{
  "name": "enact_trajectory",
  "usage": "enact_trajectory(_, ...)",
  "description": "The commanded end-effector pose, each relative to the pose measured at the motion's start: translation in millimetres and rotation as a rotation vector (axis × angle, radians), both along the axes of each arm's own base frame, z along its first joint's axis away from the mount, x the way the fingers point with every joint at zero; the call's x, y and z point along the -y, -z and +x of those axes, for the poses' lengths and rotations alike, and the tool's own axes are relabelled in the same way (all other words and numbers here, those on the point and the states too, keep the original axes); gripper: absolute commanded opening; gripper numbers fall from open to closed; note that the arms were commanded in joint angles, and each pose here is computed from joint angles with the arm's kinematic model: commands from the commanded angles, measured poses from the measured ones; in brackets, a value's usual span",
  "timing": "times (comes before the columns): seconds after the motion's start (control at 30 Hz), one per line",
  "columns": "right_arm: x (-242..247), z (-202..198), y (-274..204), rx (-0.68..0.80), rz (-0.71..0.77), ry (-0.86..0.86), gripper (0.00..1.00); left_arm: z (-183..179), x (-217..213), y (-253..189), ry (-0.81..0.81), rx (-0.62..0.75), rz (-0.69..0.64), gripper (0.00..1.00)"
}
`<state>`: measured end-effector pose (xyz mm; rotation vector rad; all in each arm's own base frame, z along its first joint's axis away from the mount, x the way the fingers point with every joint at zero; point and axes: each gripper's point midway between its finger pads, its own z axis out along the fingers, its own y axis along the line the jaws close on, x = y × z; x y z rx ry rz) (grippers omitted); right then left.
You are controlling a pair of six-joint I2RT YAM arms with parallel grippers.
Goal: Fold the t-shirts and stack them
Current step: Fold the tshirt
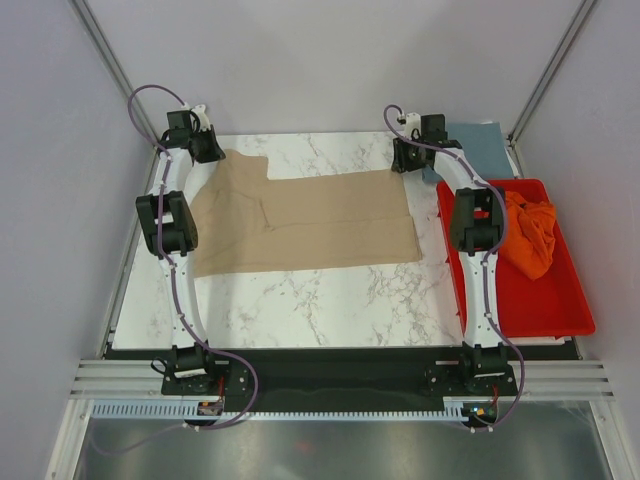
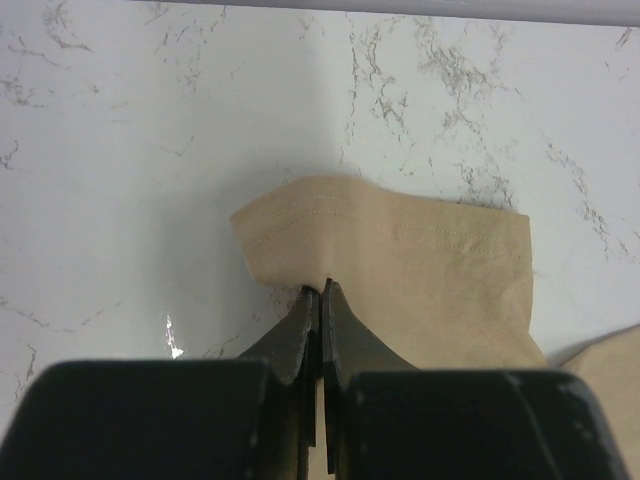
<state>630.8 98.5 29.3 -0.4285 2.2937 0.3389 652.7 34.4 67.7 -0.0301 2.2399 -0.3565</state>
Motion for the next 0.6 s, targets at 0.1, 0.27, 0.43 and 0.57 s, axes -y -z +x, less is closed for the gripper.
enact_trajectory(0.1,-6.4,9.9,-2.0,0.028,0.038,-0.010,0.25,10.7,-6.5,-21.0,0.039,0.086,0.065,0.02)
enact_trajectory(0.27,0.8,15.0,-22.5,0.089,0.007,0.006,0.00,7.1,-6.8,-41.9,0.009,0.099,0.038,0.02)
enact_trajectory(0.43,0.4,17.6,-67.8,0.224,0.039,0.025,0.00,-6.0,-5.5,-78.8,-0.005,0.129,0.038,0.02)
enact_trajectory(0.57,2.7,14.1,-81.0,0.286,0.037,0.026,0.00,-17.5,-10.0,-97.7,-0.030,0.141,0.054,0.02)
